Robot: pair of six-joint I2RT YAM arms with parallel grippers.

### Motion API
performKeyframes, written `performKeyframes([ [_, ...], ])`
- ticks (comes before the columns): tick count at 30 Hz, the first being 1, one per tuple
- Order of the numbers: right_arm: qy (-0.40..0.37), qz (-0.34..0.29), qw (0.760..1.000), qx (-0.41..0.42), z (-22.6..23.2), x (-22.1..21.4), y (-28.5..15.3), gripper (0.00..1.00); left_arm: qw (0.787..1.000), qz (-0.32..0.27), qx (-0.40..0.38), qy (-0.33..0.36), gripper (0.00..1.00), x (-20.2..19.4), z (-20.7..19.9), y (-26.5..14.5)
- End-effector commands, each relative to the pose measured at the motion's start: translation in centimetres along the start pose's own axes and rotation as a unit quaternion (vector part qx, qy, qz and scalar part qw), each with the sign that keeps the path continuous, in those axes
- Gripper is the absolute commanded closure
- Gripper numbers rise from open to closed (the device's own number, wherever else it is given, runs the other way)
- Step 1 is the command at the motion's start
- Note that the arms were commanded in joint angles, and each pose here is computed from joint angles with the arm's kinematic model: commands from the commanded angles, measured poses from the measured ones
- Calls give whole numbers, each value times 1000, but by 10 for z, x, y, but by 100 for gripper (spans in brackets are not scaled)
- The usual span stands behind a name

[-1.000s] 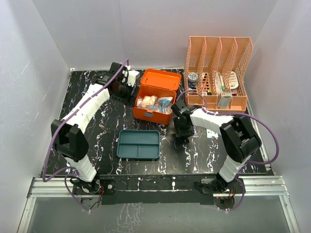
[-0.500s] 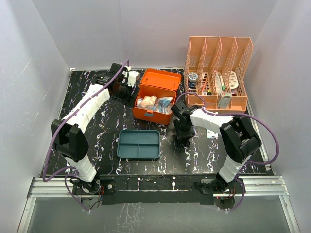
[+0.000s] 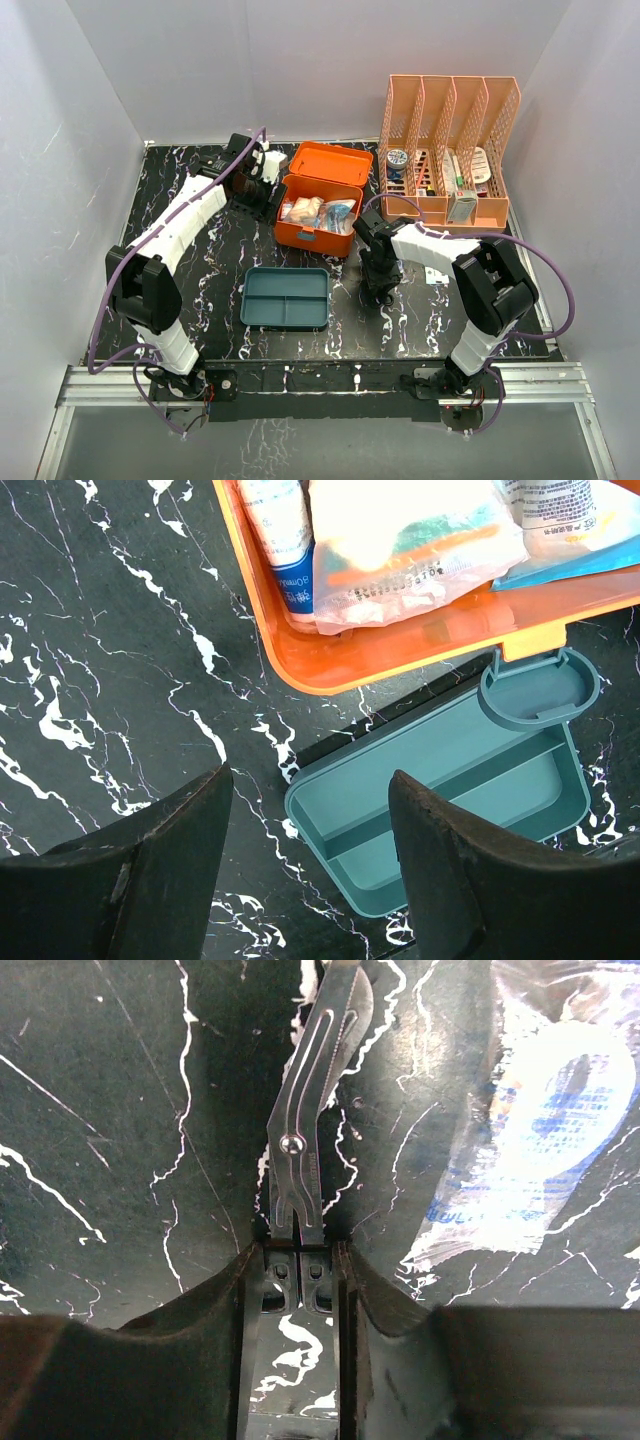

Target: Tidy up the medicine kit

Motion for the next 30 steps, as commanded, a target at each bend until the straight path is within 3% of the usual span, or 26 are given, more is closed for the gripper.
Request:
performKeyframes([
  [1, -6, 67, 998, -3, 1, -33, 11, 82, 1000, -24, -5, -1, 38, 3, -1, -20],
  [5, -5, 66, 998, 1, 2, -33, 11, 99, 1000, -24, -3, 1, 38, 1, 0, -21],
  [19, 4, 30, 999, -16, -3, -13, -16, 100, 1000, -28, 2, 1, 39, 3, 3, -21],
  [30, 9, -13, 1000, -27, -6, 11, -57, 100, 999, -37, 3, -8, 31, 9, 4, -23],
])
Point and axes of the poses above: each gripper's point midway between its finger pads, its own y axis out along the fingers, its own z axis along the line the jaws close on, x = y × z, the point moved 3 cm from there along -y, back along the fingers, and after that the axes turned 14 degrees about -y, right-handed, at the moved point
